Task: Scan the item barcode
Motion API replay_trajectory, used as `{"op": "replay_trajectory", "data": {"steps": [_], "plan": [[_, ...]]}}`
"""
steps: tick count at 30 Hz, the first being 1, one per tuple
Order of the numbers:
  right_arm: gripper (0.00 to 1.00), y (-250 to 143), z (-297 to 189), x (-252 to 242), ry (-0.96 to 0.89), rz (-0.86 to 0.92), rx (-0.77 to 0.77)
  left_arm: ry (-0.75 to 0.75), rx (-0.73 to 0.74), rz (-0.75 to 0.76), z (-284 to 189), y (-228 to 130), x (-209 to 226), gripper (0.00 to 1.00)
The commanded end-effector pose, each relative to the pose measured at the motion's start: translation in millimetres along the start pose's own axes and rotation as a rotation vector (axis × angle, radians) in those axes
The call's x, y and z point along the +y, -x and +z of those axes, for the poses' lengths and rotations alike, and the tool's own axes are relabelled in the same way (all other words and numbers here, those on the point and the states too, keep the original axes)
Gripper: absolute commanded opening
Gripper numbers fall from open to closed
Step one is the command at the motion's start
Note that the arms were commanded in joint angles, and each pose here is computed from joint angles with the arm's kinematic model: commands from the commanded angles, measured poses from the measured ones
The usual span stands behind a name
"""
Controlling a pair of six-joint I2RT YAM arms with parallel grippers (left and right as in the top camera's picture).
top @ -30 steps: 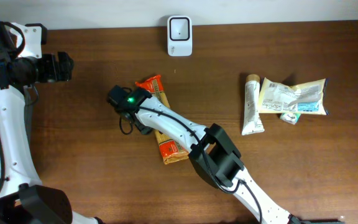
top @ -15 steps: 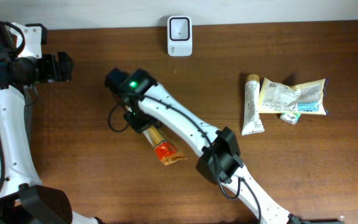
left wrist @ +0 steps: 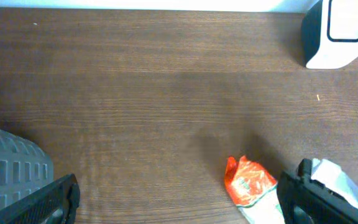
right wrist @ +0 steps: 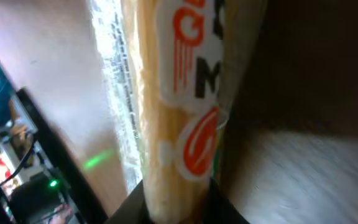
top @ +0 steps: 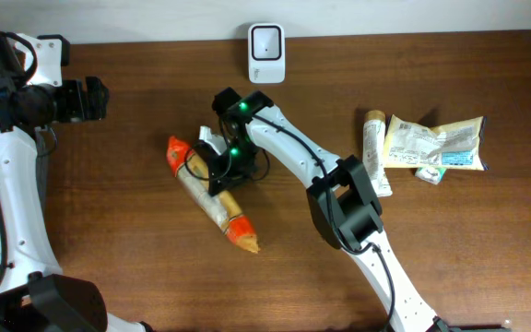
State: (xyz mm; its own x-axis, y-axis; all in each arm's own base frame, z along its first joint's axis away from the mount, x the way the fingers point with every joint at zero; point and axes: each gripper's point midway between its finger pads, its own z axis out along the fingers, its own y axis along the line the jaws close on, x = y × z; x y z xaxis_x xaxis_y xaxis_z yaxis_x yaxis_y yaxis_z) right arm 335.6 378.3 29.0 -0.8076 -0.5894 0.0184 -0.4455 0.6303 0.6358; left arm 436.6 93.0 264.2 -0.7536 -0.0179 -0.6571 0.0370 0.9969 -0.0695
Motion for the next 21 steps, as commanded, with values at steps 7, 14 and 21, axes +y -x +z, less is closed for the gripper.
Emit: {"op": "replay_trajectory", "data": {"steps": [7, 14, 21], "plan": [[0.44, 2.9, -107.3, -126.8, -0.382, 0.167, -0.119, 0.003, -0.027, 0.019, -10.3, 5.2, 0.0, 0.99], [0.49, -3.2, -112.1, -69.1, -0.142, 0.041, -0.09, 0.003, -0.027, 0.019, -10.3, 5.2, 0.0, 0.99], [0.49, -20.0, -41.6, 12.7, -0.148, -0.07, 0.069, 0.003, -0.027, 0.019, -10.3, 5.2, 0.0, 0.99]]}}
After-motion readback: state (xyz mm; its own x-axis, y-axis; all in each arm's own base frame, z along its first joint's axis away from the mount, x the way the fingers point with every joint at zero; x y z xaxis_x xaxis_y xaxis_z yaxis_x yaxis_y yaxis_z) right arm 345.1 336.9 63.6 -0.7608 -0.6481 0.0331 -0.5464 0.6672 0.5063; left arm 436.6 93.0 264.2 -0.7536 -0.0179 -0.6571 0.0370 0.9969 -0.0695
